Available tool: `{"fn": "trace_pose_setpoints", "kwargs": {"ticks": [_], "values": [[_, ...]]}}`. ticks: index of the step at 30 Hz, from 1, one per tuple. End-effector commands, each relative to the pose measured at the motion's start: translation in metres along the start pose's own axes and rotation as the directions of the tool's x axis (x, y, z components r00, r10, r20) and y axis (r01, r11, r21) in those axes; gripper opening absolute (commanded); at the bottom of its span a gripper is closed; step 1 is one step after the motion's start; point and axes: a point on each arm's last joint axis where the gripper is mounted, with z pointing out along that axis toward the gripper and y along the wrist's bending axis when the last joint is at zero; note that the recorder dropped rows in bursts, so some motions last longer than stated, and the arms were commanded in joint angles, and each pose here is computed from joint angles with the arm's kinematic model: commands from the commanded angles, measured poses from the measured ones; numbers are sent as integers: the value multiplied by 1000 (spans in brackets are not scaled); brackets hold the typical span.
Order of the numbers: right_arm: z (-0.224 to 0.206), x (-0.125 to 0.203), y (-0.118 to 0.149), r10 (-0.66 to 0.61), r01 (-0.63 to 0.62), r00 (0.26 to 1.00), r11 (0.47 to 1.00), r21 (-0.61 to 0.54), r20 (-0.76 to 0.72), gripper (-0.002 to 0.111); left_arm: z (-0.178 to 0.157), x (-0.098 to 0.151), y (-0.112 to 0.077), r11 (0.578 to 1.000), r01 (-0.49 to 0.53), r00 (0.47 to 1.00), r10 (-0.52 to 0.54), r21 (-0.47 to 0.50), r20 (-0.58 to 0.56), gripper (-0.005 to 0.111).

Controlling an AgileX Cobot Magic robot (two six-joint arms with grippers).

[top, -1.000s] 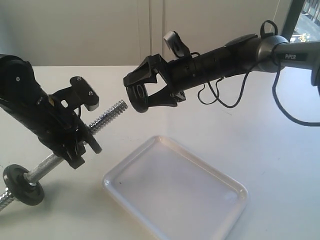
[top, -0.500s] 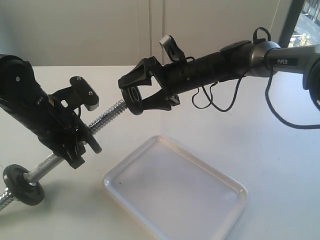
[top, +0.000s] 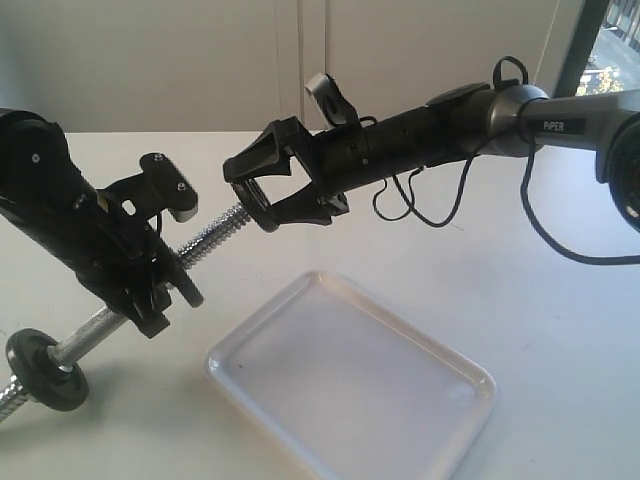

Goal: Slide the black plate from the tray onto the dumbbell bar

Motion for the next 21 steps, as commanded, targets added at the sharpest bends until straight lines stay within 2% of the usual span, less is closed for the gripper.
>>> {"fn": "trace_pose_setpoints", "kwargs": {"ticks": [1, 16, 21], "values": [[-2, -4, 15, -4, 6, 1000, 997, -78, 27, 0, -20, -17, 5, 998, 7, 992, 1, -61, 125, 0], [-27, -10, 1, 12, -9, 997, 999, -45, 70, 0, -19, -15, 6, 997, -15, 994, 22, -70, 104, 0], [-27, -9, 7, -4, 4, 999, 1000, -16, 39, 0, -10, -12, 12, 997, -5, 996, 12, -74, 85, 0]]}}
